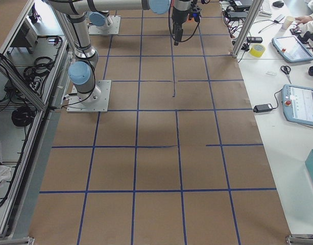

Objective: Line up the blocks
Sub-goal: 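Carry the orange cube with the left gripper toward the purple cube, then place the orange cube between the purple and pink cubes with the left gripper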

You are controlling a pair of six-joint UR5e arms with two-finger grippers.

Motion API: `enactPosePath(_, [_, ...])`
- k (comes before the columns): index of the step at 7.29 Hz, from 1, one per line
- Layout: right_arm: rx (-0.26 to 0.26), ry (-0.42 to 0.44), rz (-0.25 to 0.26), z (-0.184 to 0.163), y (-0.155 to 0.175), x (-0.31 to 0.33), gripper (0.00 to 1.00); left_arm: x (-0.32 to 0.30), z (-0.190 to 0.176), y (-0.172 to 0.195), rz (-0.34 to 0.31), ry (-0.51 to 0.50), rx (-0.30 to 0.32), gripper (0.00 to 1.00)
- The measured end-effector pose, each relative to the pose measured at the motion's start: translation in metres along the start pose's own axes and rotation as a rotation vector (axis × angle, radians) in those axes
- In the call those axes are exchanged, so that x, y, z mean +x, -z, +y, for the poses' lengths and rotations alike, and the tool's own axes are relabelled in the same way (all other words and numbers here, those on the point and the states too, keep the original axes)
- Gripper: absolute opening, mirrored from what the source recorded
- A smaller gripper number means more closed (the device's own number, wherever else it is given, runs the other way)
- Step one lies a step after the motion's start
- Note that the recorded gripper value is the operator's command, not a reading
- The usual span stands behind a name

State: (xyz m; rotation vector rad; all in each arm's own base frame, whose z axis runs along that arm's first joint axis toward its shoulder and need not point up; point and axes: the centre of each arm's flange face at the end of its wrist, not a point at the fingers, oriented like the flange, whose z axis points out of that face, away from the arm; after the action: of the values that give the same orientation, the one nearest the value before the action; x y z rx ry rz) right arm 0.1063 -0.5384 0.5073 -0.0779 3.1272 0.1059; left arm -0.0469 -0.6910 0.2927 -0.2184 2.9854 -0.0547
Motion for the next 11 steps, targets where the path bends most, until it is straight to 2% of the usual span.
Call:
enactPosePath(2, [0.000, 0.000, -0.001, 0.000, 0.000, 0.000, 1.00, -0.124, -0.007, 0.002, -0.017, 0.034, -0.018, 0.00])
enactPosePath(3, [0.000, 0.000, 0.000, 0.000, 0.000, 0.000, 1.00, -0.175, -0.009, -0.005, -0.020, 0.016, -0.030, 0.00])
enactPosePath(5, [0.000, 0.000, 0.000, 0.000, 0.000, 0.000, 1.00, -0.248, -0.016, -0.031, -0.003, 0.000, -0.038, 0.00])
enactPosePath(7, [0.000, 0.000, 0.000, 0.000, 0.000, 0.000, 1.00, -0.289, -0.031, -0.058, 0.044, -0.002, -0.032, 0.00])
enactPosePath(11, [-0.001, 0.000, 0.000, 0.000, -0.001, -0.001, 1.00, -0.299, -0.040, -0.090, 0.056, -0.081, -0.037, 0.00])
